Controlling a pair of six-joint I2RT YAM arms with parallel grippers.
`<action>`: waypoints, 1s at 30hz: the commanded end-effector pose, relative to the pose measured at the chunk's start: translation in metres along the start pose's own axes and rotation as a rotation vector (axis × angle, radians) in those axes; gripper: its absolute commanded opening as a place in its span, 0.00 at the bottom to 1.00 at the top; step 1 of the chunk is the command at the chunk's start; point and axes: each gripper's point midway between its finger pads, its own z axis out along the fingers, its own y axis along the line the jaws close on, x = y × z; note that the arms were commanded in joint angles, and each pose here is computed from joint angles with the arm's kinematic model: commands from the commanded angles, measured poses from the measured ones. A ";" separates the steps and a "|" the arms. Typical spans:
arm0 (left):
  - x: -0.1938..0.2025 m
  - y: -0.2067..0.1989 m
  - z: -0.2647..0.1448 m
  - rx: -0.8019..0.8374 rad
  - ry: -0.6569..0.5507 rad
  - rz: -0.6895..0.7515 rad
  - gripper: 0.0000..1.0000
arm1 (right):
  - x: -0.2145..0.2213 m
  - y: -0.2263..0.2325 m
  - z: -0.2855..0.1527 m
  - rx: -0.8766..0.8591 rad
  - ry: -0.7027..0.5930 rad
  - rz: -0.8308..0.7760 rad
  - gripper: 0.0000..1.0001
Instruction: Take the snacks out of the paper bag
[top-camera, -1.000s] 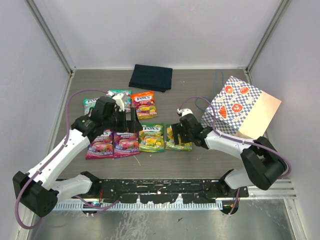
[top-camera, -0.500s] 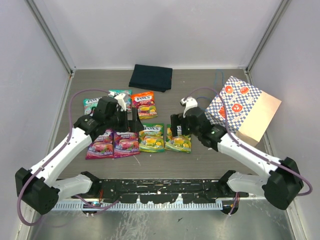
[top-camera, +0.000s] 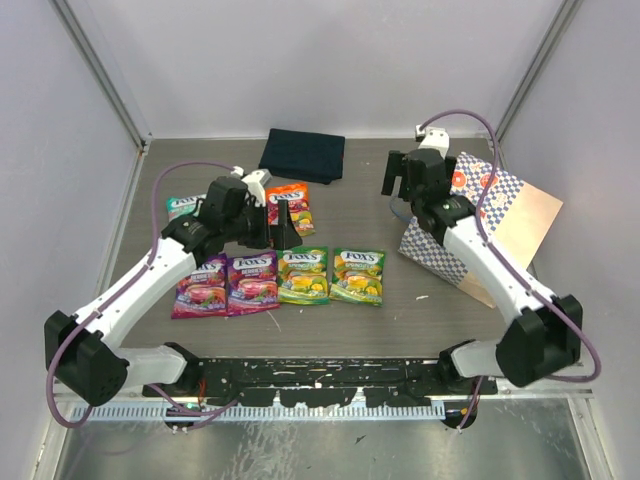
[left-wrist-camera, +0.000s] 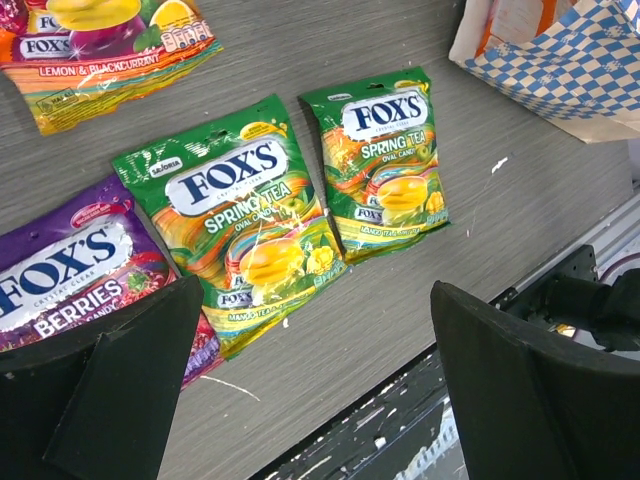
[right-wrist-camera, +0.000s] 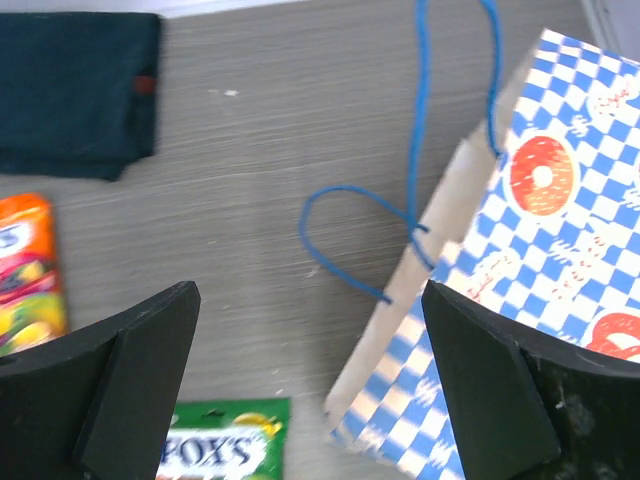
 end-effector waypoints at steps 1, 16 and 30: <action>-0.024 -0.018 -0.006 0.059 -0.077 0.042 0.99 | -0.031 -0.031 0.035 0.121 -0.069 0.026 0.99; -0.018 -0.007 0.002 -0.016 -0.062 0.076 1.00 | -0.053 -0.024 0.104 0.026 -0.078 0.066 0.55; -0.018 -0.040 0.054 -0.054 0.004 0.217 1.00 | -0.140 0.004 -0.002 -0.276 -0.224 -0.008 0.01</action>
